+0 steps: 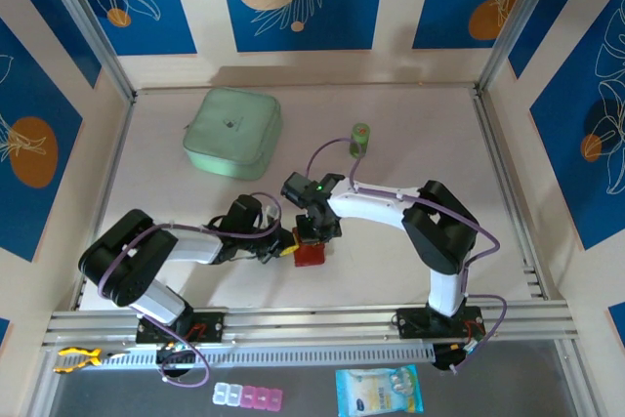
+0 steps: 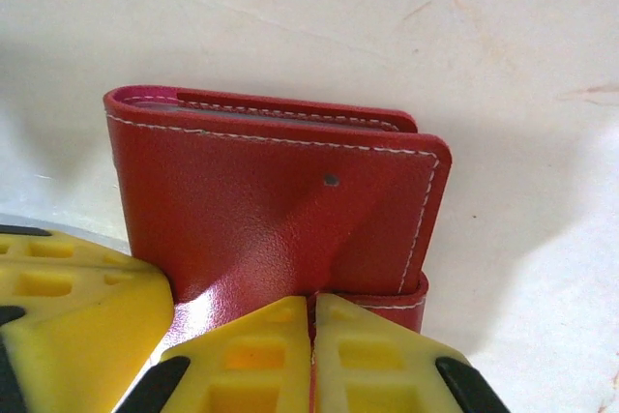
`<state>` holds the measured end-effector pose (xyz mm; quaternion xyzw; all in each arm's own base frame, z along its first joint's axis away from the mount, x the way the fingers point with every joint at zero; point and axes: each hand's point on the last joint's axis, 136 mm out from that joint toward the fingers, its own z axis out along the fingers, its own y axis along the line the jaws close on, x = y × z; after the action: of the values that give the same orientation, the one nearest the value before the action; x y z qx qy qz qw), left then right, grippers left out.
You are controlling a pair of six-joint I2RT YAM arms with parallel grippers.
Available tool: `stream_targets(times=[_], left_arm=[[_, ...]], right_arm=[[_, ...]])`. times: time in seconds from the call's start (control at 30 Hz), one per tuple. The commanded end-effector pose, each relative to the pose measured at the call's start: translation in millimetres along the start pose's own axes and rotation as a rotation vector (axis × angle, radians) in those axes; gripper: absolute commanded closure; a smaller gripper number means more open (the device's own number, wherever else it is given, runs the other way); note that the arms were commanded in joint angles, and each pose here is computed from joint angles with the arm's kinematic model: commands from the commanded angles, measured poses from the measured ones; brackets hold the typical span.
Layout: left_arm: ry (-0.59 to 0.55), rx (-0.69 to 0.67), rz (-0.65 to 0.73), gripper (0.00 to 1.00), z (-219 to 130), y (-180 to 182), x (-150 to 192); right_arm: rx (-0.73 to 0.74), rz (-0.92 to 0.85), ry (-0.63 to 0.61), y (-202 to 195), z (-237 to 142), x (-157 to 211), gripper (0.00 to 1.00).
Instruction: Take the credit cards out of the card holder
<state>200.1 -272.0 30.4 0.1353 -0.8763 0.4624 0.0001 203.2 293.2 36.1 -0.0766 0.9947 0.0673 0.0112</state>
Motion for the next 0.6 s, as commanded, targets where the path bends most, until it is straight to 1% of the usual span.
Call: stream_targets(times=[0.0, 0.07, 0.1, 0.13, 0.37, 0.57], left_arm=[[0.007, -0.107, -0.089, 1.0, -1, 38, 9], [0.005, -0.108, -0.092, 1.0, -2, 40, 9], [0.004, -0.109, -0.094, 1.0, -2, 40, 9], [0.003, -0.108, -0.093, 1.0, -2, 40, 9], [-0.001, -0.121, -0.107, 1.0, -4, 47, 12], [-0.001, -0.122, -0.11, 1.0, -5, 49, 14]], right_arm=[[0.07, 0.015, 0.036, -18, 5, 17, 0.92], [0.072, 0.022, 0.024, -21, 2, 17, 0.94], [0.07, 0.029, 0.016, -22, 0, 16, 0.99], [0.07, 0.036, 0.013, -25, -1, 16, 1.0], [0.06, 0.077, -0.01, -39, -8, 16, 1.0], [0.016, 0.119, -0.02, -47, -10, 18, 1.0]])
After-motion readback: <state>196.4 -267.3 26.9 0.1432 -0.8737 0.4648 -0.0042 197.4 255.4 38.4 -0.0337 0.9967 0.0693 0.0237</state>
